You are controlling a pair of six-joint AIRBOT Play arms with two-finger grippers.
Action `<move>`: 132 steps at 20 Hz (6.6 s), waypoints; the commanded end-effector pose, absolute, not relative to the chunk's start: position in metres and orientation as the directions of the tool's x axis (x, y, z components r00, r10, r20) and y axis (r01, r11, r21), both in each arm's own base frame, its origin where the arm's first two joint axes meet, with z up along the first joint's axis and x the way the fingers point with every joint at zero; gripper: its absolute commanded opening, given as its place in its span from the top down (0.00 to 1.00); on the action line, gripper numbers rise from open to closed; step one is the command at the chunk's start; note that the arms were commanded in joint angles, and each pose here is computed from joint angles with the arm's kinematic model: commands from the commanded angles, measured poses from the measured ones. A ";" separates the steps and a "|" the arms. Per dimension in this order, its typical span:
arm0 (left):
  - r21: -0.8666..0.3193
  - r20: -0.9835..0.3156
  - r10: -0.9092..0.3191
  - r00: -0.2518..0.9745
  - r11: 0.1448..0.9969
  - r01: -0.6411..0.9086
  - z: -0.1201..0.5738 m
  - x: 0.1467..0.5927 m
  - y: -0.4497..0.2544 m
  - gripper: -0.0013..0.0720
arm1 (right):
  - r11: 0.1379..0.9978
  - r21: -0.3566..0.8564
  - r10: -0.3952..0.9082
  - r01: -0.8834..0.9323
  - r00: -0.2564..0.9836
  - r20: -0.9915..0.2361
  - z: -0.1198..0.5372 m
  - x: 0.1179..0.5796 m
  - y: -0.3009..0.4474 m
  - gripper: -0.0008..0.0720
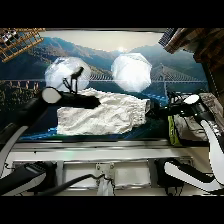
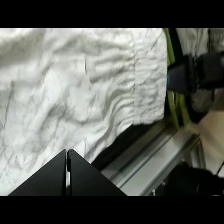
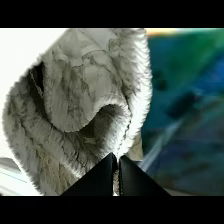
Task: Fold the clothes and pants, and hang the long-sleeved shirts on hangers.
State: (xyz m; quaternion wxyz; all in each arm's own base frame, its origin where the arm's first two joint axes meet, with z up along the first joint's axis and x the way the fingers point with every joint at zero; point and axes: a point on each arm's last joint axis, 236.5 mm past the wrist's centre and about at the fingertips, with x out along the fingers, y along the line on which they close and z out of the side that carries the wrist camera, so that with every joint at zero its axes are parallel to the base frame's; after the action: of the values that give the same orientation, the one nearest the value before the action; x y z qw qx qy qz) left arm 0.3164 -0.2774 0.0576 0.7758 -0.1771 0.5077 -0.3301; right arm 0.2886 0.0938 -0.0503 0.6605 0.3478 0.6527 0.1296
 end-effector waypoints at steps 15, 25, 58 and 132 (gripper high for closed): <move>-0.584 -0.700 -0.667 0.254 0.740 0.333 0.066 0.306 -0.249 0.97 | 0.728 0.686 0.655 0.004 0.293 -0.696 -0.014 0.313 0.071 0.01; -0.584 -0.700 -0.670 0.247 0.736 0.342 0.066 0.304 -0.252 0.97 | 0.881 0.472 0.457 0.007 0.243 -0.856 -0.052 0.312 0.061 0.01; -0.583 -0.701 -0.674 0.235 0.731 0.355 0.066 0.300 -0.256 0.97 | 0.742 0.655 0.648 0.141 0.095 -0.755 -0.092 0.307 0.123 0.22; -0.699 -0.647 -0.761 0.053 0.619 0.359 0.052 0.253 -0.331 0.96 | 0.650 0.756 0.711 0.084 0.284 -0.643 -0.079 0.317 0.028 0.03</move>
State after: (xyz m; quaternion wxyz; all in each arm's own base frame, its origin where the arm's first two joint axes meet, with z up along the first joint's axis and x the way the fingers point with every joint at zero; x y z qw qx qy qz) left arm 0.2532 -0.3314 0.0516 0.7030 -0.1791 0.5614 -0.3981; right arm 0.3200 0.0317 -0.0729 0.7140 0.3716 0.5496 0.2236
